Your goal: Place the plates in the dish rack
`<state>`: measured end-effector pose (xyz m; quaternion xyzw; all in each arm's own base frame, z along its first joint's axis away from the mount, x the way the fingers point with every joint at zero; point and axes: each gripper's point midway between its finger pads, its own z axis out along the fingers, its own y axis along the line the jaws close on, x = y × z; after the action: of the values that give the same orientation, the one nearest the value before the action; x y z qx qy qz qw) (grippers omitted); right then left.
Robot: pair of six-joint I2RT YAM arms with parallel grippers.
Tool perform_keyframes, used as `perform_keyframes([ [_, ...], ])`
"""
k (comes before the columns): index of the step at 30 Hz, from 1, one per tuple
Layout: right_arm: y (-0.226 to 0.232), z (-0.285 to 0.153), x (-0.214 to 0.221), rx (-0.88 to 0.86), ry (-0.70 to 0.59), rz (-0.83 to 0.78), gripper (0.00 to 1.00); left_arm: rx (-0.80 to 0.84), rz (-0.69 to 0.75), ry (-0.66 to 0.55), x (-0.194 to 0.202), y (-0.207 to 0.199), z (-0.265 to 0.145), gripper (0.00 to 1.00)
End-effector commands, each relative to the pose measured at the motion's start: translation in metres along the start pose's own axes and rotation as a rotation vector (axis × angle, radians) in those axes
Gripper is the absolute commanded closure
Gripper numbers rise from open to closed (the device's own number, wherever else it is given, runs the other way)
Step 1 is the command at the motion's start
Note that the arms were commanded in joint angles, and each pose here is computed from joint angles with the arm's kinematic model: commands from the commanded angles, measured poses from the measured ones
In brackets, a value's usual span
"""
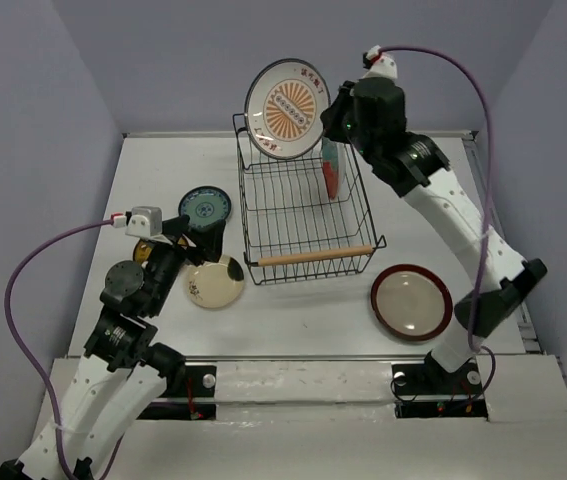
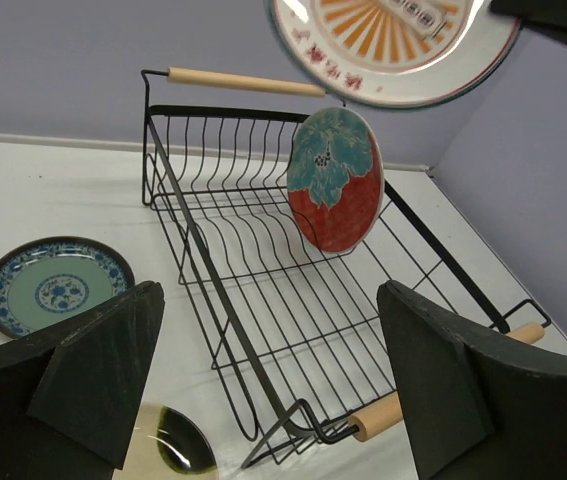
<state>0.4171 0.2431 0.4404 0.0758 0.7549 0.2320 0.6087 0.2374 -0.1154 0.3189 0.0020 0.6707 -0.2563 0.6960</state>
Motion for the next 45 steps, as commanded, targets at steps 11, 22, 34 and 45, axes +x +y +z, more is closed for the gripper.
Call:
perform_keyframes([
  [11, -0.039, 0.059, 0.047, 0.561, -0.042, -0.4, 0.93, 0.036, -0.005, -0.096, -0.031, -0.009, -0.009, 0.01],
  [22, -0.065, 0.084, 0.088, 0.697, 0.002, -0.568, 0.93, 0.075, -0.007, -0.096, -0.031, -0.017, -0.011, 0.01],
  [34, -0.091, 0.097, 0.11, 0.745, 0.052, -0.609, 0.93, 0.089, -0.006, -0.087, -0.029, -0.02, -0.011, 0.01],
  [45, -0.105, 0.118, 0.125, 0.736, 0.093, -0.65, 0.93, 0.087, -0.001, -0.091, -0.029, -0.02, -0.012, 0.01],
])
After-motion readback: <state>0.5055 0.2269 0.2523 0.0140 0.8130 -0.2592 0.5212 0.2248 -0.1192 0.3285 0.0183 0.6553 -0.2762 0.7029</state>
